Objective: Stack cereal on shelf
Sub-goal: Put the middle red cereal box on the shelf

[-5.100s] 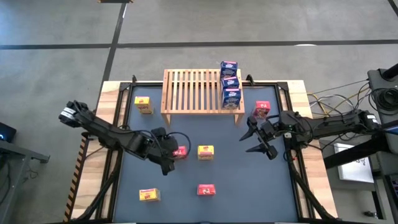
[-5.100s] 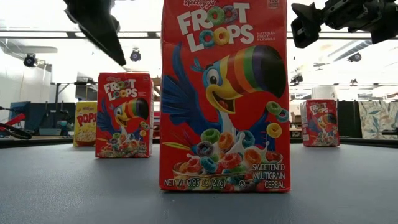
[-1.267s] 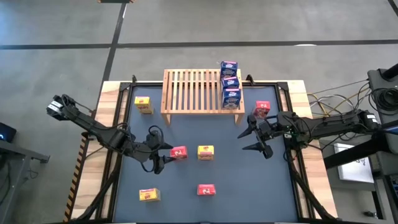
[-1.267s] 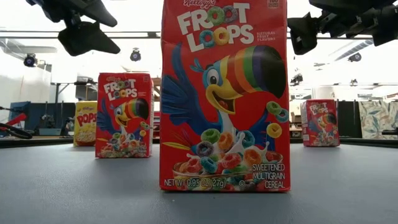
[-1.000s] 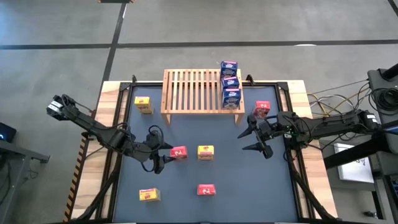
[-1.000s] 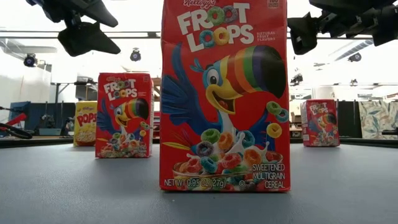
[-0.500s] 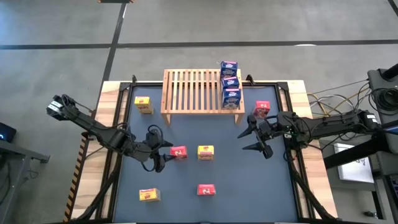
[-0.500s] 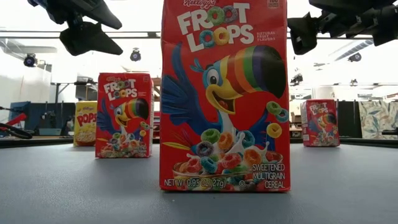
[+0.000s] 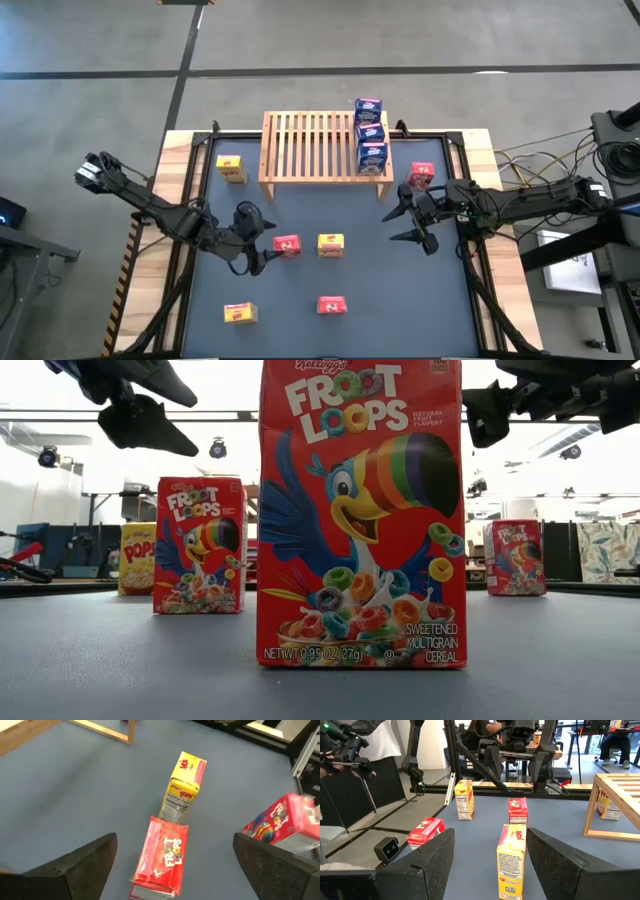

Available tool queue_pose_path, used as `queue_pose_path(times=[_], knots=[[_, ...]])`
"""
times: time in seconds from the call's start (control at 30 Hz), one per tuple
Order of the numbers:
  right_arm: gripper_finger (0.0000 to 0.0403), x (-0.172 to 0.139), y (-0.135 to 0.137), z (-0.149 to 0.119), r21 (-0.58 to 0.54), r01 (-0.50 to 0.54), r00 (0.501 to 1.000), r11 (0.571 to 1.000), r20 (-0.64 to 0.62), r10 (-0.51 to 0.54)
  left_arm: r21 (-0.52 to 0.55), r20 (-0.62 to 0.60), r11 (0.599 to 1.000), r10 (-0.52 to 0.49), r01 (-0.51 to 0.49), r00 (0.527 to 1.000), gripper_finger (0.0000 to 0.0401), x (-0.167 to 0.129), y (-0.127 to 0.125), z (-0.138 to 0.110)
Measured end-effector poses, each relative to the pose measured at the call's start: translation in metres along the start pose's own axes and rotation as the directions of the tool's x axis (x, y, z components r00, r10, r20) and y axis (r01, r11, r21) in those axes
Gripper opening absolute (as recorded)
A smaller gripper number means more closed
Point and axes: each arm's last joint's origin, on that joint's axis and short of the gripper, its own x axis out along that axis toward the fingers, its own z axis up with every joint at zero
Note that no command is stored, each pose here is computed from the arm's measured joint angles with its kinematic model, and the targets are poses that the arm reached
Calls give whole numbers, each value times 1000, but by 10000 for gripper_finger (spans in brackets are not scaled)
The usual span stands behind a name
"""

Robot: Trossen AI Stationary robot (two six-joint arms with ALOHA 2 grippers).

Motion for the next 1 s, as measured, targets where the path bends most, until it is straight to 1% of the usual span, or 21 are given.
queue_pose_path(times=[0.1, 0.23, 0.4, 0.5, 0.7, 0.83, 1.0], knots=[[235, 0, 0, 0, 0, 0, 1000, 1000, -2, 0, 16, -10, 1000, 9, -9, 1000, 383, 2, 2, -4], [235, 0, 0, 0, 0, 0, 1000, 1000, -2, 0, 35, -30, 999, 19, -18, 999, 375, 3, 4, -11], [235, 0, 0, -1, -7, 2, 1000, 1000, -2, -2, 112, -17, 993, 37, -35, 999, 363, 3, 5, -12], [235, 0, 0, -1, -6, 2, 1000, 1000, -3, -2, 114, -7, 993, 31, -30, 999, 361, 2, 3, -9], [235, 0, 0, -1, -5, 2, 1000, 1000, -6, -2, 120, -20, 992, 30, -28, 999, 361, 3, 3, -14], [235, 0, 0, -1, -5, 2, 1000, 1000, -7, -2, 145, -50, 988, 56, -48, 997, 361, 12, 1, -20], [235, 0, 0, -1, -5, 2, 1000, 1000, -7, -2, 198, -132, 978, 92, -65, 987, 361, 32, -3, -35]])
